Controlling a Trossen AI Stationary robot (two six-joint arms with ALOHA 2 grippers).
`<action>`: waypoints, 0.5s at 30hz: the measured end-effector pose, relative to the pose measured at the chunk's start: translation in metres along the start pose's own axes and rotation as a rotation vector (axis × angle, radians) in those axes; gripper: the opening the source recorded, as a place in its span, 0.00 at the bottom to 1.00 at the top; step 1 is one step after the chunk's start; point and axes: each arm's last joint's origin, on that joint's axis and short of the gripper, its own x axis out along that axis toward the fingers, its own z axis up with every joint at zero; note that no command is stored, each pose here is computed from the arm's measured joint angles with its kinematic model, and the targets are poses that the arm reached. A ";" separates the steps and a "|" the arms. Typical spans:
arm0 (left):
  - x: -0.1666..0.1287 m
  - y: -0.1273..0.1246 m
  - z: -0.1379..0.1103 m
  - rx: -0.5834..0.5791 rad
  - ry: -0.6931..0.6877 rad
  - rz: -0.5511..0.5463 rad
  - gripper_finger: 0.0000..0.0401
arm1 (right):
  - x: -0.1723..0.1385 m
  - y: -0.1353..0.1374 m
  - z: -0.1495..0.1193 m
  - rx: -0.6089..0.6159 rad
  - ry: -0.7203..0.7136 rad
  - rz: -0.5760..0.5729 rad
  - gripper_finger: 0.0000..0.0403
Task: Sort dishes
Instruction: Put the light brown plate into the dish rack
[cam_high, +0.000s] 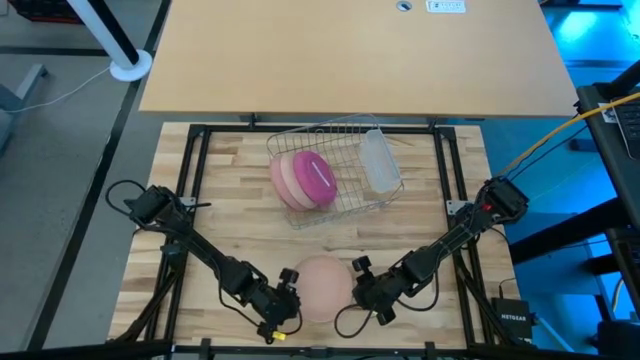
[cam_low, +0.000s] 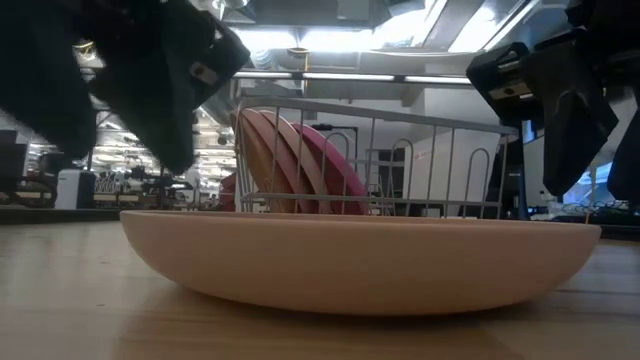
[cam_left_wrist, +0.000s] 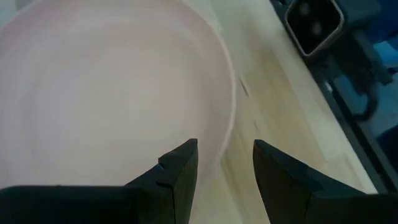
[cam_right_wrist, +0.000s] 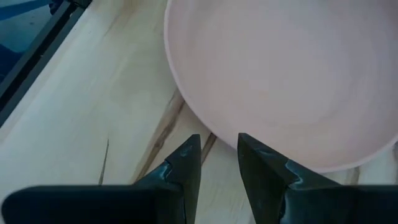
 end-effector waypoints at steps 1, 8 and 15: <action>0.000 0.000 0.000 0.003 0.000 -0.006 0.36 | 0.000 0.000 0.000 0.000 -0.001 -0.004 0.27; 0.000 0.002 -0.004 0.047 0.045 -0.012 0.31 | 0.000 0.000 0.000 0.001 -0.005 -0.007 0.27; 0.014 0.005 -0.010 0.055 0.087 -0.015 0.24 | -0.001 0.000 0.004 0.012 -0.013 -0.006 0.27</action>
